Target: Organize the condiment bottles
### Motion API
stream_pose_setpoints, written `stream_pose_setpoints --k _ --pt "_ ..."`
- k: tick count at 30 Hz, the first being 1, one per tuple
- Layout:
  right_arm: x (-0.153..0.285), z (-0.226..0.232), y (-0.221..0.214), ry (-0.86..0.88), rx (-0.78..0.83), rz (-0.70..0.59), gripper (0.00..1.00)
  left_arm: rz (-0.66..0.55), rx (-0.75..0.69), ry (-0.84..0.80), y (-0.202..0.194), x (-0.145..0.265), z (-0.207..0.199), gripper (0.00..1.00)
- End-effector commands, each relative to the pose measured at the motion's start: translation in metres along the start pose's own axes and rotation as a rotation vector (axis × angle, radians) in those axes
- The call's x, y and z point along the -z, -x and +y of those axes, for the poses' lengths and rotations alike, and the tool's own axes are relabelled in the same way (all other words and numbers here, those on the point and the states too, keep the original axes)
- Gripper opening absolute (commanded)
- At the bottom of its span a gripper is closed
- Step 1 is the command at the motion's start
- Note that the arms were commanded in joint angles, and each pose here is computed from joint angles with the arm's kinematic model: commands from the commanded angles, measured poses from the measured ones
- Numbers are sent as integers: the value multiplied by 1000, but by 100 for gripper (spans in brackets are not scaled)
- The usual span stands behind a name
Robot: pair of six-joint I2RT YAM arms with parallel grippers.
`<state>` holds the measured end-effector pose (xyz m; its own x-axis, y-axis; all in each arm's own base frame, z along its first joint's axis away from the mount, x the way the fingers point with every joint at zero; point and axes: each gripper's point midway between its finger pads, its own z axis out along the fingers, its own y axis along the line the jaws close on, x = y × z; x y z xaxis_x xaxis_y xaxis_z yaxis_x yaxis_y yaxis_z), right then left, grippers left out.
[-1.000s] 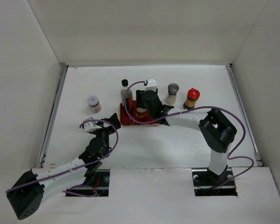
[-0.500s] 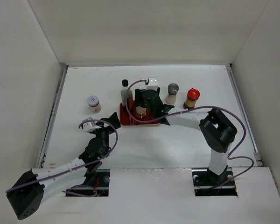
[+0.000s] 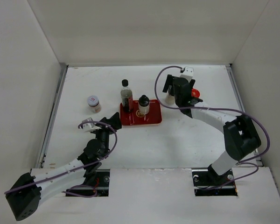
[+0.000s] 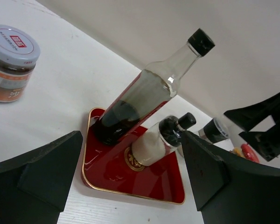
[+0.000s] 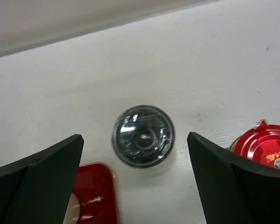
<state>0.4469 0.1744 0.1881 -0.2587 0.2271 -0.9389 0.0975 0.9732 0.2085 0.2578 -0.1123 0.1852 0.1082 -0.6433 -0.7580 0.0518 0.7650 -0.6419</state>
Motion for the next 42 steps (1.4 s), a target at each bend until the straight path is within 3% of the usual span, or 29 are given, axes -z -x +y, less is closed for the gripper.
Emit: stream_pose_setpoints --k 1,8,10,11,15,18,31,42 --pt "-15 -6 3 -33 52 33 100 27 -1 -19 -12 7 8 87" --pt "-43 -5 -10 -32 83 87 100 54 -30 -14 -21 5 8 88" --pt "-48 -9 -12 -46 82 86 95 58 -36 -10 -23 5 8 88" --pt "-51 -10 -13 -50 82 88 92 59 -37 -9 -23 5 9 88" --pt "-53 -11 -10 -56 77 69 59 66 -43 -5 -26 4 9 88" --pt "-44 -11 4 -53 78 22 49 66 -47 1 -27 3 11 88" --pt "43 59 21 160 74 -52 47 66 -40 -1 -27 3 10 88" --pt "41 110 -15 259 27 28 47 69 -38 -8 -27 4 9 88"
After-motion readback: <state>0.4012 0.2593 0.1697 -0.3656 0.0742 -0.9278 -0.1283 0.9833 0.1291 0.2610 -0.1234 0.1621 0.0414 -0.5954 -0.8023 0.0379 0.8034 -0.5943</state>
